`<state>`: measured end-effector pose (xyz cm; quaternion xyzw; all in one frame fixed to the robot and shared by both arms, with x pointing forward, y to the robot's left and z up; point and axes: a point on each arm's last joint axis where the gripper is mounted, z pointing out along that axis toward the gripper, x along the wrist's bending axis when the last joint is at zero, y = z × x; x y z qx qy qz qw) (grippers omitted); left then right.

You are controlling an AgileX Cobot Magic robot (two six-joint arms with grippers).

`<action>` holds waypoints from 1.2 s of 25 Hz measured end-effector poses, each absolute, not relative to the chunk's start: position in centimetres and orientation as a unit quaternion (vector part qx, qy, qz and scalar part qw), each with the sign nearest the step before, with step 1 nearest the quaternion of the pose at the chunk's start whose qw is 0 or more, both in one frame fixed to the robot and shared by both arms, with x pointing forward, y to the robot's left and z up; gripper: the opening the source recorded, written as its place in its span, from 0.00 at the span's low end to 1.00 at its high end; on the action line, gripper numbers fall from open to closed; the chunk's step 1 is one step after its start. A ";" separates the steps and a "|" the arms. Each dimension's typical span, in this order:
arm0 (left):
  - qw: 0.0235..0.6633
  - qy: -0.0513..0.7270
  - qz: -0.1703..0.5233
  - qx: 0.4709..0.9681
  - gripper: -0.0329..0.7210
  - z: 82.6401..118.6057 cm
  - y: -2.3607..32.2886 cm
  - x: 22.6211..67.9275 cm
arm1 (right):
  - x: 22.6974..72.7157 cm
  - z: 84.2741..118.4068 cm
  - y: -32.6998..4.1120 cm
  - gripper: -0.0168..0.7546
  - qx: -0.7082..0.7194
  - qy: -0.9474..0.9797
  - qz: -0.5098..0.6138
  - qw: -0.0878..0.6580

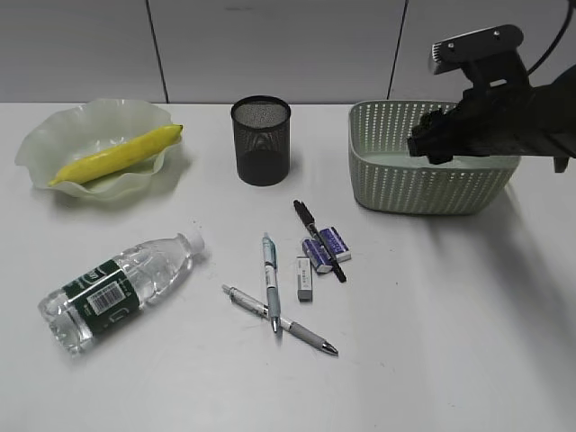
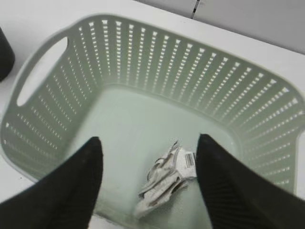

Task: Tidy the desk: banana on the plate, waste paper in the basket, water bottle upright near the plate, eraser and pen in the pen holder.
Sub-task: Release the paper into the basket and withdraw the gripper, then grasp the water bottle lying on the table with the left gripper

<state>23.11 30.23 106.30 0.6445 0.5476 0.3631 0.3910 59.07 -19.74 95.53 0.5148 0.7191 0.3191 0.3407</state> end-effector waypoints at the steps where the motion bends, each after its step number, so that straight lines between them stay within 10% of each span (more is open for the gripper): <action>1: 0.391 0.548 0.363 0.645 0.65 106.3 30.2 23.1 | 58.9 96.1 -19.7 0.73 0.513 0.717 0.325 0.341; 18: 0.391 0.548 0.363 0.645 0.65 106.3 30.2 23.1 | 45.4 109.8 -21.1 0.73 0.490 0.775 0.358 0.174; 30: 0.391 0.548 0.363 0.645 0.64 106.3 30.2 23.1 | 31.3 109.0 -28.1 0.72 0.553 0.730 0.306 0.260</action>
